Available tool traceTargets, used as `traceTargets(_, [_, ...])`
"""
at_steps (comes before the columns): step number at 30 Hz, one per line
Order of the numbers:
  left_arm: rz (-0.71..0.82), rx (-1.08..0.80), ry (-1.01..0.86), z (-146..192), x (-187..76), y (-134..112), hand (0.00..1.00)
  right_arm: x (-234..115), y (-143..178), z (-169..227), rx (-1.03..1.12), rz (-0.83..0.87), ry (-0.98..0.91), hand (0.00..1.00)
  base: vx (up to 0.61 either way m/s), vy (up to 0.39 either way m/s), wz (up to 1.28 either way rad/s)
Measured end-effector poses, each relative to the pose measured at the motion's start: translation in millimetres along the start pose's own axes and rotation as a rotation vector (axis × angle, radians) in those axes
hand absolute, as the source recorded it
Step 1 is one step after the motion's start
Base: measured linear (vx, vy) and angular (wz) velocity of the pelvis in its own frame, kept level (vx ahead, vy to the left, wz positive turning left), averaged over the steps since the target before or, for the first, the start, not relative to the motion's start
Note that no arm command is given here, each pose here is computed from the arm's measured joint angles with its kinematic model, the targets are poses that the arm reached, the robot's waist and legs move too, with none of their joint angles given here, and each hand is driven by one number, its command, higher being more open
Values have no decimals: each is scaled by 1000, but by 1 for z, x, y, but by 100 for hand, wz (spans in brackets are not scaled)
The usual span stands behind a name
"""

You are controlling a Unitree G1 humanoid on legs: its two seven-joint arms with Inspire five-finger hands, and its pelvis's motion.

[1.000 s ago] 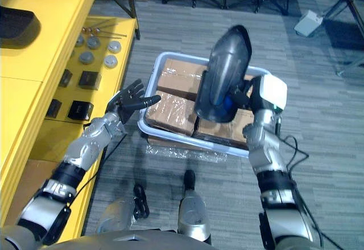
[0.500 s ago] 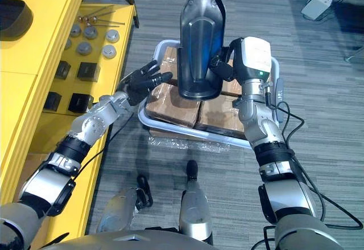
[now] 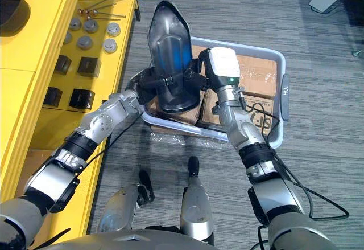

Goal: Walk over and take three plastic housings, then place them on the shelf

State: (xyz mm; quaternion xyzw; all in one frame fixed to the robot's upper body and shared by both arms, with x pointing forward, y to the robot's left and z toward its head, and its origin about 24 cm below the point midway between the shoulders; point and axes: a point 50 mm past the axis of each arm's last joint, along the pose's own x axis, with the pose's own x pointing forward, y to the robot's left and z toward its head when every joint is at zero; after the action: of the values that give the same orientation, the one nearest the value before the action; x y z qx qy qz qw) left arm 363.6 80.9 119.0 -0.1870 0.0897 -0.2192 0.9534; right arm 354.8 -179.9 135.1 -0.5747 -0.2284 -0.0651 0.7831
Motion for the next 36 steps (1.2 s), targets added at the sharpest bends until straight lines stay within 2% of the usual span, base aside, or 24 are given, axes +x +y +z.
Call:
traceTargets(5, [46, 2, -13, 0, 0, 3, 0, -3, 6, 9, 31, -5, -14, 0, -47, -7, 1])
traceTargets(10, [102, -28, -52, -5, -1, 11, 0, -21, 15, 15, 101, -7, -6, 0, -14, -4, -1])
traceTargets(21, [137, -160, -21, -61, -26, 15, 0, -84, 39, 29, 322, -38, 125, 0, -17, -16, -6])
traceTargets(22, [138, -175, -25, -70, -36, 15, 0, -96, 40, 32, 345, -34, 136, 100, -2, -9, -7])
traceTargets(25, [149, -154, -41, -82, -53, 13, 0, -116, 44, 37, 391, -21, 162, 100, 2, -20, -2])
traceTargets(28, [183, -167, -111, -90, -79, 5, 0, -137, 42, 49, 531, -37, 199, 100, 10, -44, 2])
traceTargets(31, [227, -201, -246, -82, -95, -5, 0, -163, 52, 62, 658, 71, 227, 100, -15, -46, 10])
traceTargets(34, [243, -110, -362, -66, -108, -9, 0, -179, 63, 71, 864, 156, 326, 100, -39, -41, 16])
traceTargets(36, [274, -74, -392, -66, -117, -9, 0, -177, 64, 75, 1149, 160, 417, 100, -43, -25, 5])
